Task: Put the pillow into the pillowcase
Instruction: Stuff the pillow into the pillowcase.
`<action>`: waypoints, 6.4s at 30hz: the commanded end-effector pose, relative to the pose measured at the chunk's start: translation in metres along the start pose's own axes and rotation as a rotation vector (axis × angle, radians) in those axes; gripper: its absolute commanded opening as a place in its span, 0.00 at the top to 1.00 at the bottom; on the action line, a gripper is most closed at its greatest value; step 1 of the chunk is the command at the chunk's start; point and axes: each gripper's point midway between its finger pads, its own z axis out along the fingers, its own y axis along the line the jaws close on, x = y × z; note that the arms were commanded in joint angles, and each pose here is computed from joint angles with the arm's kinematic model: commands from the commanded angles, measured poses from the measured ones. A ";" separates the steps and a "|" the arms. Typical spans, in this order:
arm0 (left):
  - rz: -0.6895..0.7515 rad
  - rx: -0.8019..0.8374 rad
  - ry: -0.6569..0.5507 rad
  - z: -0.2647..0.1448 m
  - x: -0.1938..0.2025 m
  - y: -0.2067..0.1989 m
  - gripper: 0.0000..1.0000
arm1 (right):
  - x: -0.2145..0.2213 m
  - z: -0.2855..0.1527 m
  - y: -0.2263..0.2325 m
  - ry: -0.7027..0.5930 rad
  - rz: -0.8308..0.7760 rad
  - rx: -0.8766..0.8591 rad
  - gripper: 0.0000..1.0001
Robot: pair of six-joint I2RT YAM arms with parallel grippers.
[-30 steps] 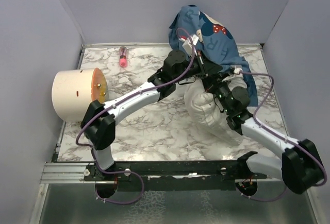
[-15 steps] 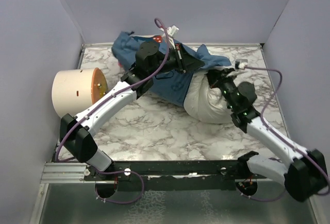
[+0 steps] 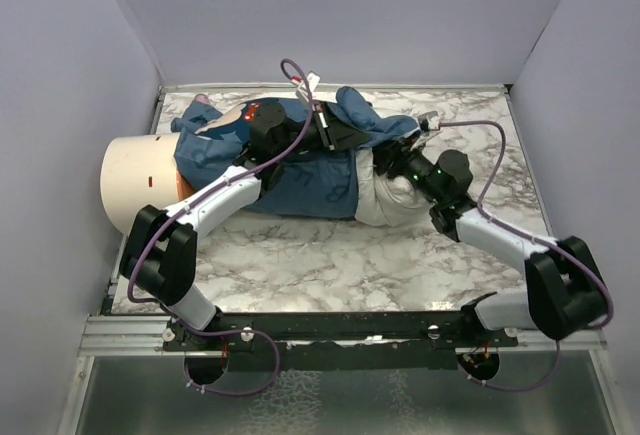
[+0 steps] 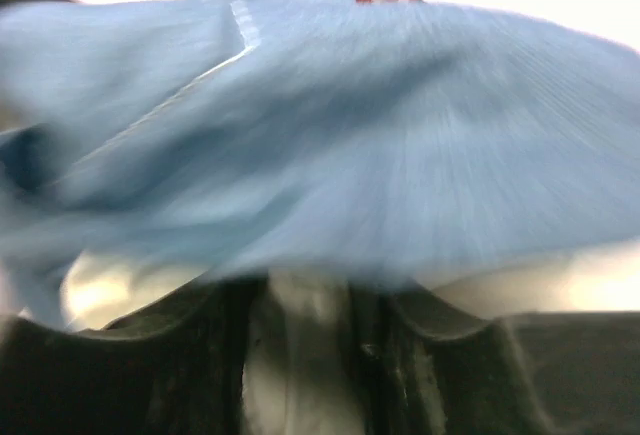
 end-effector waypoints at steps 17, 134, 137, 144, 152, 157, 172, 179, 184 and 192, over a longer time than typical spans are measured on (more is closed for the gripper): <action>0.050 0.167 -0.090 -0.050 -0.041 -0.036 1.00 | -0.075 -0.097 -0.048 0.120 -0.106 0.247 0.06; 0.056 0.208 0.270 0.174 0.008 -0.057 1.00 | 0.065 -0.069 0.024 0.093 0.158 -0.194 0.96; 0.041 0.127 0.347 0.158 0.048 -0.025 1.00 | 0.100 -0.094 0.025 0.187 0.194 -0.204 0.77; -0.002 0.034 0.308 0.087 0.087 0.018 1.00 | 0.054 -0.133 0.051 0.122 0.110 -0.188 0.33; -0.047 0.036 0.290 0.062 0.097 0.028 1.00 | -0.023 -0.177 -0.002 -0.025 0.012 0.326 0.10; -0.066 0.064 0.293 0.061 0.100 0.027 1.00 | -0.045 -0.180 -0.028 -0.128 0.119 0.513 0.02; -0.040 0.132 0.296 0.064 0.095 0.011 1.00 | -0.127 -0.206 -0.063 -0.267 0.064 0.708 0.00; -0.028 0.198 0.299 0.073 0.088 -0.006 1.00 | -0.026 -0.205 -0.071 -0.073 0.284 0.664 0.00; 0.004 0.218 0.291 0.076 0.077 -0.019 1.00 | 0.032 -0.185 -0.085 0.019 0.407 0.603 0.00; 0.106 0.270 0.264 0.125 0.036 -0.059 1.00 | 0.008 -0.091 -0.049 -0.047 0.435 0.045 0.90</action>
